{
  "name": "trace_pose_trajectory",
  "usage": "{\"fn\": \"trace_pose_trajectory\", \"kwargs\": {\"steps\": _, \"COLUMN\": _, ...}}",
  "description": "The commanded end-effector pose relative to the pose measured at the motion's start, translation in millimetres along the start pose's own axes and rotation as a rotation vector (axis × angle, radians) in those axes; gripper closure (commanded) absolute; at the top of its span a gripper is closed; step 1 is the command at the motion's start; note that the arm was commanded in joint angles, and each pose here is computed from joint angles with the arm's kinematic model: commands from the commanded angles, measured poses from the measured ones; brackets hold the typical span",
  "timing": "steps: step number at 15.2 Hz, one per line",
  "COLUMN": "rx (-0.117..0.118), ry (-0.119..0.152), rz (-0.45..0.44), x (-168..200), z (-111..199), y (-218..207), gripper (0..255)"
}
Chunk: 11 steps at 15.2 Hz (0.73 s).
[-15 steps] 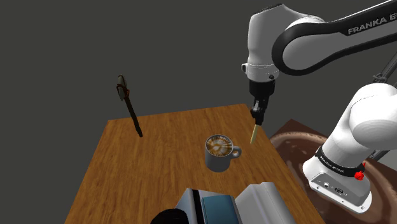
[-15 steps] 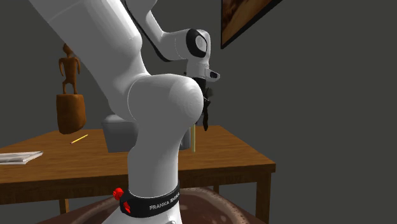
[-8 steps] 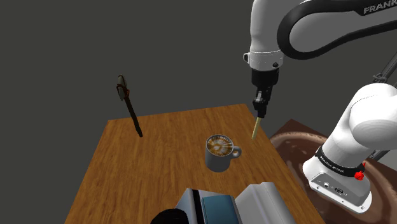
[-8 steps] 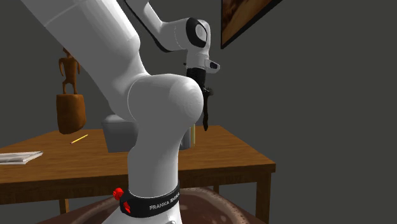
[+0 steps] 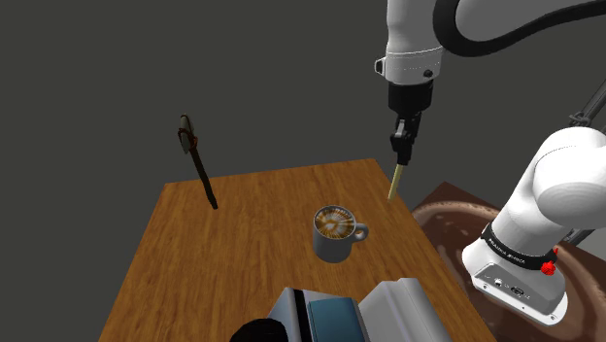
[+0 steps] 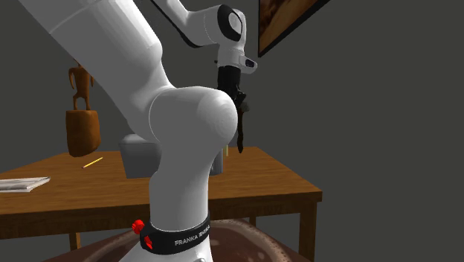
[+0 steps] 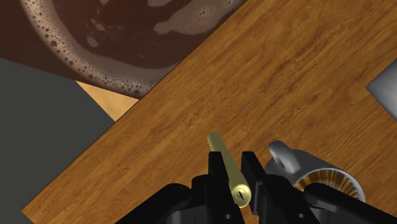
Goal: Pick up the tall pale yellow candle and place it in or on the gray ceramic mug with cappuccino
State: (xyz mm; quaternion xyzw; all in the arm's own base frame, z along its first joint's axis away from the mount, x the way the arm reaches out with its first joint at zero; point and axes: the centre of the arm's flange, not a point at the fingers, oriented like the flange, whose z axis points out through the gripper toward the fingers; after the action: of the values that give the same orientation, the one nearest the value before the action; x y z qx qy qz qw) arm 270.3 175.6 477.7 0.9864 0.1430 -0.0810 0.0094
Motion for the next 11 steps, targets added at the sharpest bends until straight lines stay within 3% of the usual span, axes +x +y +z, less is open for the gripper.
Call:
{"fn": "trace_pose_trajectory", "kwargs": {"steps": 1, "rx": 0.0, "ry": 0.0, "rz": 0.0, "x": -2, "z": -11, "y": 0, "gripper": 255}}
{"fn": "trace_pose_trajectory", "kwargs": {"steps": 11, "rx": 0.0, "ry": 0.0, "rz": 0.0, "x": -10, "z": -63, "y": 0, "gripper": 255}}
